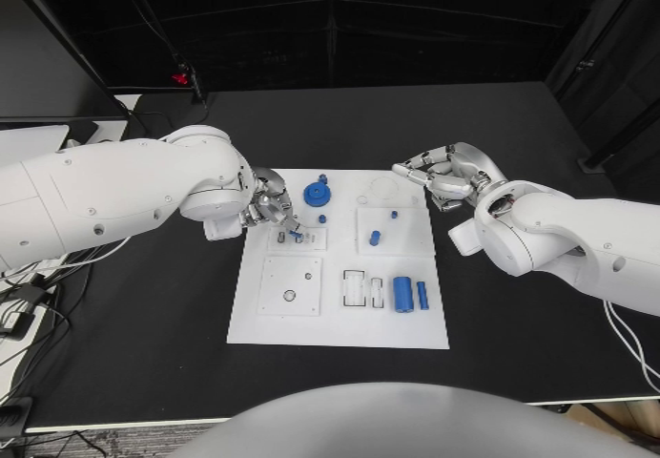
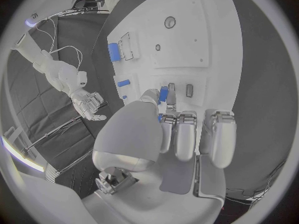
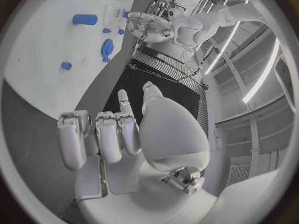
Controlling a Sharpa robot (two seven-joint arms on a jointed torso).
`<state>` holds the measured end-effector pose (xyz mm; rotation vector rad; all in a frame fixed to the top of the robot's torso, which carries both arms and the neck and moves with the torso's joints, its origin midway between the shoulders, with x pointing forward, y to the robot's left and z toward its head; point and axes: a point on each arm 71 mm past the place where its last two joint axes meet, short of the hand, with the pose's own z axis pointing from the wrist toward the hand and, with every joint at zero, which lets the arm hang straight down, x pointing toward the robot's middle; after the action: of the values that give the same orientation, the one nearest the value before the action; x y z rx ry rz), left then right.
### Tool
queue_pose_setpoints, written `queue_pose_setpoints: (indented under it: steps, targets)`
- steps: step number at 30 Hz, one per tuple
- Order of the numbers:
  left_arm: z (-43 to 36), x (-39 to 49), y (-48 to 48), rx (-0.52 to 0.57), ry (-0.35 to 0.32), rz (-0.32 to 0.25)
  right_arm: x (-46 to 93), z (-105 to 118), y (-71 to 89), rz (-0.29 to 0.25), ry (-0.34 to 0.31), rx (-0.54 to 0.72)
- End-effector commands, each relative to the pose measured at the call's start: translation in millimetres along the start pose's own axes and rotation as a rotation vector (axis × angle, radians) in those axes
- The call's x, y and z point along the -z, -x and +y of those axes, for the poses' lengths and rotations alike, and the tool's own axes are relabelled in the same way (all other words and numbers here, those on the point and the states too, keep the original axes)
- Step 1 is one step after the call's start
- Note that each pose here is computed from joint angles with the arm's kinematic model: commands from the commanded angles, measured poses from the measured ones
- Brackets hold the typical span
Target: Assemble the parts on the task board
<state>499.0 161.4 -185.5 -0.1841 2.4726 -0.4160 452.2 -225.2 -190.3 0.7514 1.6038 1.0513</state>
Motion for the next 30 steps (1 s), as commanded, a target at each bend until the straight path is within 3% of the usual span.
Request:
queue_pose_setpoints:
  steps: [1, 10, 30]
  targets:
    - [1.7, 3.0, 1.3, 0.036, -0.020, -0.011, -0.3, 1.0, 0.0, -0.003, 0.006, 0.002]
    - [11.9, 5.2, 1.1, 0.044, 0.010, 0.012, -0.1, 1.5, -0.5, -0.003, 0.008, 0.001]
    - [9.1, -5.1, -1.2, 0.047, 0.055, 0.036, 0.5, 2.5, -1.9, 0.003, 0.013, -0.001]
